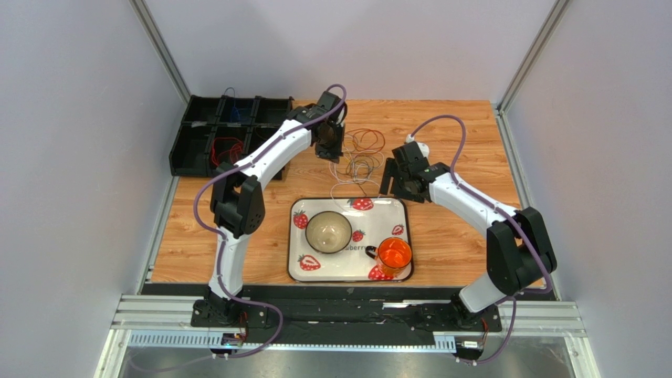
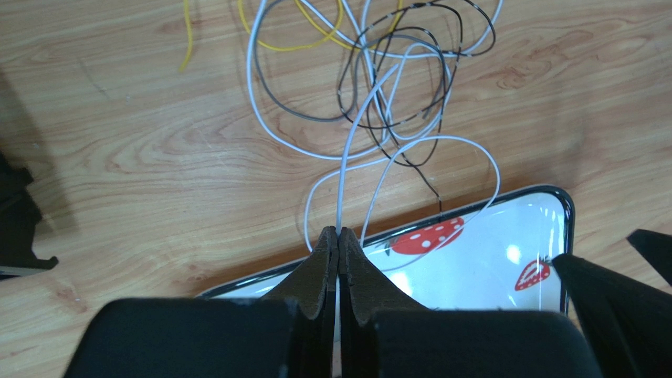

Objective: Untangle the cables

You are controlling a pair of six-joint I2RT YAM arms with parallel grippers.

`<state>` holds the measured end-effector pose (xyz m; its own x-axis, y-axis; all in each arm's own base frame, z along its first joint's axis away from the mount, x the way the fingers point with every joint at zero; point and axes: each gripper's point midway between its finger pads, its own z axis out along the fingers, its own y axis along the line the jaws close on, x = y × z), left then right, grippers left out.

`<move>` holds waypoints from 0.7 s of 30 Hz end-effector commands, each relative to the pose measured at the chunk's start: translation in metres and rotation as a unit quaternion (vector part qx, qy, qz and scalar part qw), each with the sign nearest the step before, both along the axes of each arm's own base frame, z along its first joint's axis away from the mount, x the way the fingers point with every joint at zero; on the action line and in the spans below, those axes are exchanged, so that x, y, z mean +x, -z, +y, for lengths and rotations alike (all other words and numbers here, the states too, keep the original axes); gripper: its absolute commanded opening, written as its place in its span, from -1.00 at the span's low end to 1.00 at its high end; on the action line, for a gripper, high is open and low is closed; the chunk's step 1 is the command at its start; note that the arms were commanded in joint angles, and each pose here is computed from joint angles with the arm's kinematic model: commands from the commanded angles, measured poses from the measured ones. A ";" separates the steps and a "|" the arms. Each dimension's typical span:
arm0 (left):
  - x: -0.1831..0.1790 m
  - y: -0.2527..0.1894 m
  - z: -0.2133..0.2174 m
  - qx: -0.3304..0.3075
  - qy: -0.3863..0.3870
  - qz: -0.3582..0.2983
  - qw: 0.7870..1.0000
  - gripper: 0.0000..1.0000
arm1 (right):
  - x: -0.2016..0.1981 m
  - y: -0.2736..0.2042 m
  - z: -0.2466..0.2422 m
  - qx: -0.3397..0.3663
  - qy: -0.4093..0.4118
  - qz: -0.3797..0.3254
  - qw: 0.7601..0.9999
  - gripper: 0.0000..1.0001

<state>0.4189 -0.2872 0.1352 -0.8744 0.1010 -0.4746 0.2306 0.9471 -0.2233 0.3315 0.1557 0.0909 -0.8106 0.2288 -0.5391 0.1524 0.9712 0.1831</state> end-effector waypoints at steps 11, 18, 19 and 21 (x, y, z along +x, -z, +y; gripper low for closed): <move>0.000 0.014 0.002 0.029 0.008 0.015 0.999 -1.00 | 0.041 0.027 0.052 0.057 -0.055 0.021 0.997 0.28; 0.000 0.017 0.002 0.034 0.011 0.015 0.999 -1.00 | 0.047 0.036 0.053 0.047 -0.055 0.026 0.997 -0.12; 0.000 0.017 0.002 0.034 0.011 0.015 0.999 -1.00 | 0.047 0.037 0.054 0.048 -0.055 0.026 0.997 -0.17; 0.000 0.017 0.003 0.035 0.011 0.015 0.999 -1.00 | 0.048 0.036 0.054 0.046 -0.057 0.024 0.997 -0.30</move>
<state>0.4123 -0.2840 0.1098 -0.8996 0.1428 -0.4127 0.2326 0.9565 -0.1760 0.3654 0.2028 0.0438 -0.8787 0.1848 -0.4402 0.0756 0.9643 0.2540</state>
